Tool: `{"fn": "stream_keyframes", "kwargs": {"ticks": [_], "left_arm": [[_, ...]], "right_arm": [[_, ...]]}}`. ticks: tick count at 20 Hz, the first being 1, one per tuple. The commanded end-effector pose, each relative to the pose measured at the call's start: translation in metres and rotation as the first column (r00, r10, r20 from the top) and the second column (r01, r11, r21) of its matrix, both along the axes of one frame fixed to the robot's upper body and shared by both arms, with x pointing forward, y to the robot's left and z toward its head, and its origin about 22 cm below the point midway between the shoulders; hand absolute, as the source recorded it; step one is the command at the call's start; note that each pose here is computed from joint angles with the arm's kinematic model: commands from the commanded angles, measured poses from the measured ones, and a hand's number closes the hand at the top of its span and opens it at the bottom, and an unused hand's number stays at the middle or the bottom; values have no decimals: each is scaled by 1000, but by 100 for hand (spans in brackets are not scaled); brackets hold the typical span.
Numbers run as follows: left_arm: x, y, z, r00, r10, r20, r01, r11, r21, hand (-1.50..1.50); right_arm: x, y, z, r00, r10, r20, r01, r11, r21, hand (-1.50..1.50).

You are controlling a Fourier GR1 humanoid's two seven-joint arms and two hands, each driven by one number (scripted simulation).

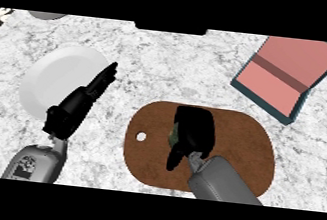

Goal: Pick the squash from the cutting board and place it in the cardboard box

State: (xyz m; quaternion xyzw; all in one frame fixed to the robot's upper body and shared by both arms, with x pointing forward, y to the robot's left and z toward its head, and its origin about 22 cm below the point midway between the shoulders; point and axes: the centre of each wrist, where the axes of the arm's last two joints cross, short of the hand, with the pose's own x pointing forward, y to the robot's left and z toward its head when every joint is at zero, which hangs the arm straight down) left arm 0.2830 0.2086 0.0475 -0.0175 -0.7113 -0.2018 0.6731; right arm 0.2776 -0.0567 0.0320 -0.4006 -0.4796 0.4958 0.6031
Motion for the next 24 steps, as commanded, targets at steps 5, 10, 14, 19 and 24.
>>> {"fn": "stream_keyframes", "kwargs": {"ticks": [5,10,14,19,24], "left_arm": [[10,4,1,1000,2,19,-2,1000,-6,0],[-2,-5,-18,1000,6,-13,-7,1000,-6,0],[3,-5,-11,1000,22,-2,-22,1000,-10,0],[9,-5,-14,1000,2,-6,-2,1000,-2,0],[6,-3,-4,1000,5,-19,-5,1000,4,0]], "right_arm": [[39,-33,-3,959,-273,75,277,959,-53,150],[60,-52,32,908,-343,239,376,920,-107,150],[40,-25,75,885,-335,325,376,924,-70,150],[5,-2,120,880,-296,370,324,946,-15,150],[-23,12,178,810,-322,490,303,945,120,150]]}}
